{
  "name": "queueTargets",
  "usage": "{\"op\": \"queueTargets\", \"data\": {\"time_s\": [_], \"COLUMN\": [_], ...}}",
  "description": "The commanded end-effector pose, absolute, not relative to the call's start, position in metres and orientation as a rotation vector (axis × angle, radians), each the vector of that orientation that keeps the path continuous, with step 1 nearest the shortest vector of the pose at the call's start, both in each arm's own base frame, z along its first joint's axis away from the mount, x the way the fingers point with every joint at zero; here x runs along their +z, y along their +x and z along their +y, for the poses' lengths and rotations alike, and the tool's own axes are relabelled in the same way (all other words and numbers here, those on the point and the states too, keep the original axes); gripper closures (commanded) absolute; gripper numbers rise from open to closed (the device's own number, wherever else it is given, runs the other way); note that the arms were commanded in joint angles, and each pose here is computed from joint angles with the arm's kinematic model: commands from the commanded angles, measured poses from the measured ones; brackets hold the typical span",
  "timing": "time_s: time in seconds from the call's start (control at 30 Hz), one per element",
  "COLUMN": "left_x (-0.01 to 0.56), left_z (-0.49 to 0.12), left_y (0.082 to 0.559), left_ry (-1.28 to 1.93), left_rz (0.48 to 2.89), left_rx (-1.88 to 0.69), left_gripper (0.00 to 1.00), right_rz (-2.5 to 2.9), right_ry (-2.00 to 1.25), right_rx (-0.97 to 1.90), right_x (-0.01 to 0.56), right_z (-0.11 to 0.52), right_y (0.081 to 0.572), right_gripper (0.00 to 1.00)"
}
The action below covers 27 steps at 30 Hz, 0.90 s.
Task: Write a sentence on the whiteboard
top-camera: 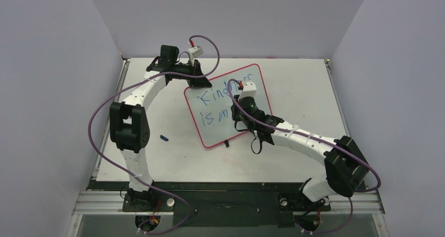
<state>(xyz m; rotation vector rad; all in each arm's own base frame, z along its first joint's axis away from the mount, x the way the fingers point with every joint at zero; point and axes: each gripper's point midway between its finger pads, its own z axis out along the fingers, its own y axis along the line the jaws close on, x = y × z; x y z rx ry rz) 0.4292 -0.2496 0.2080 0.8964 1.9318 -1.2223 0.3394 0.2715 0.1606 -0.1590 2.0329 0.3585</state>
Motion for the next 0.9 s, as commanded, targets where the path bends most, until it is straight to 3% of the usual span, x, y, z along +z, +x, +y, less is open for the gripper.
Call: {"op": "queueTargets", "data": {"time_s": [0.0, 0.87], "left_x": [0.216, 0.216], "left_z": [-0.258, -0.258], "left_y": [0.429, 0.430], "left_ry": [0.996, 0.995], "left_rz": [1.825, 1.825], "left_rx": [-1.186, -1.186], "left_gripper": [1.00, 1.00], "right_rz": [2.047, 2.064], "right_ry": [-0.180, -0.141], "right_rx": [0.437, 0.327], "right_x": [0.151, 0.143], "right_z": [0.286, 0.251], "right_y": [0.332, 0.324], "right_gripper": [1.00, 1.00]}}
